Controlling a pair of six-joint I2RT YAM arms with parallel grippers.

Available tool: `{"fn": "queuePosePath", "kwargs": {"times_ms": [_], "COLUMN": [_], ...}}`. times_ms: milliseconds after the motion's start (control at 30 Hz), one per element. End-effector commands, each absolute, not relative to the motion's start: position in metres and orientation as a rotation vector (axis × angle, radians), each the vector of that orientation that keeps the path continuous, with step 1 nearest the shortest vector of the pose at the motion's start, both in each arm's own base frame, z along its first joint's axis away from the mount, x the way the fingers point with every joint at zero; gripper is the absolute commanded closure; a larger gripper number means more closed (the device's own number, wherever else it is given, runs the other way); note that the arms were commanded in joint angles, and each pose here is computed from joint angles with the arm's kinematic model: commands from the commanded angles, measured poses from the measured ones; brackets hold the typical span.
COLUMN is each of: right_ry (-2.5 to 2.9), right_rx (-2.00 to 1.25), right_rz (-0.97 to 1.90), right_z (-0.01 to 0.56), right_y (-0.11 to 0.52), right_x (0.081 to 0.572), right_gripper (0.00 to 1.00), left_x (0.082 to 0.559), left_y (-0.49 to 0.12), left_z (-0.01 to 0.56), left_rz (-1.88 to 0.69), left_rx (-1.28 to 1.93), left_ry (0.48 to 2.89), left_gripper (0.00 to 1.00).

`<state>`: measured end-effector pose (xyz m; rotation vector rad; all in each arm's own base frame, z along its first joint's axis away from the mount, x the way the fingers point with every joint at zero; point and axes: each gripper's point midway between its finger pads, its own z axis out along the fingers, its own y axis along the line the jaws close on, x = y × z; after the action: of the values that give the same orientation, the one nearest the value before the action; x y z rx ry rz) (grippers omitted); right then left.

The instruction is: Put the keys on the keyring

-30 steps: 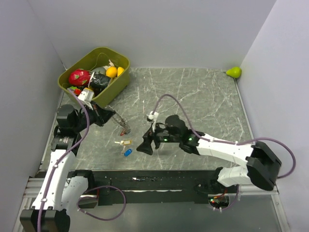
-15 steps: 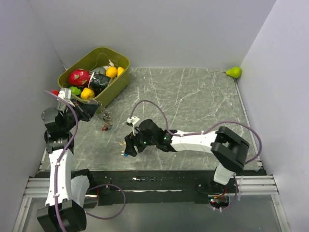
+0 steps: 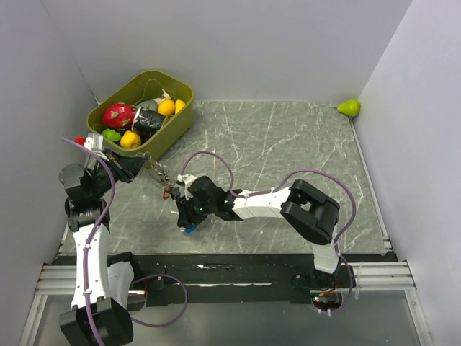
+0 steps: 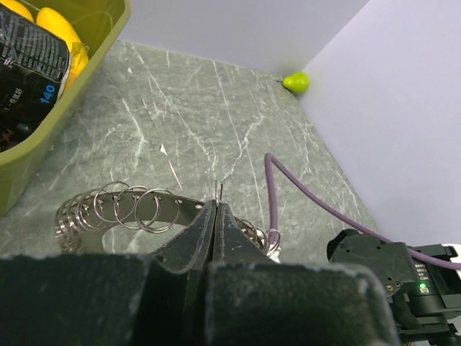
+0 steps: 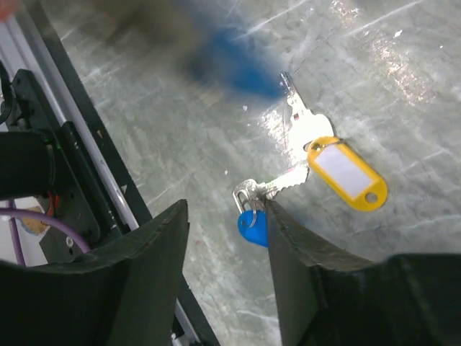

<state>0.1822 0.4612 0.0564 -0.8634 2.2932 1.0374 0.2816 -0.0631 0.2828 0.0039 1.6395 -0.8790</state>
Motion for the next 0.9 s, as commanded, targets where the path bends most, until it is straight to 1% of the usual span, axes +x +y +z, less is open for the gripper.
{"fn": "queuePosePath", "kwargs": {"times_ms": [0, 100, 567, 700, 867], "right_ry": [2.301, 2.318, 2.382, 2.382, 2.376], "right_rx": [-0.847, -0.857, -0.889, -0.899, -0.908], "right_rz": [1.048, 1.035, 1.004, 1.016, 1.036], "right_z": [0.062, 0.056, 0.035, 0.035, 0.039], "right_y": [0.471, 0.47, 0.466, 0.466, 0.467], "right_x": [0.186, 0.186, 0.181, 0.179, 0.176], "right_gripper": [0.51, 0.55, 0.62, 0.66, 0.67], "left_x": [0.276, 0.276, 0.274, 0.274, 0.274], "left_y": [-0.066, -0.066, -0.069, -0.069, -0.069], "left_z": [0.303, 0.304, 0.307, 0.307, 0.308], "left_rz": [-0.855, -0.857, -0.871, -0.87, -0.868], "left_rx": [0.08, 0.081, 0.108, 0.11, 0.114], "left_ry": [1.572, 1.571, 1.559, 1.56, 1.555], "left_gripper": [0.99, 0.99, 0.99, 0.99, 0.99]}}
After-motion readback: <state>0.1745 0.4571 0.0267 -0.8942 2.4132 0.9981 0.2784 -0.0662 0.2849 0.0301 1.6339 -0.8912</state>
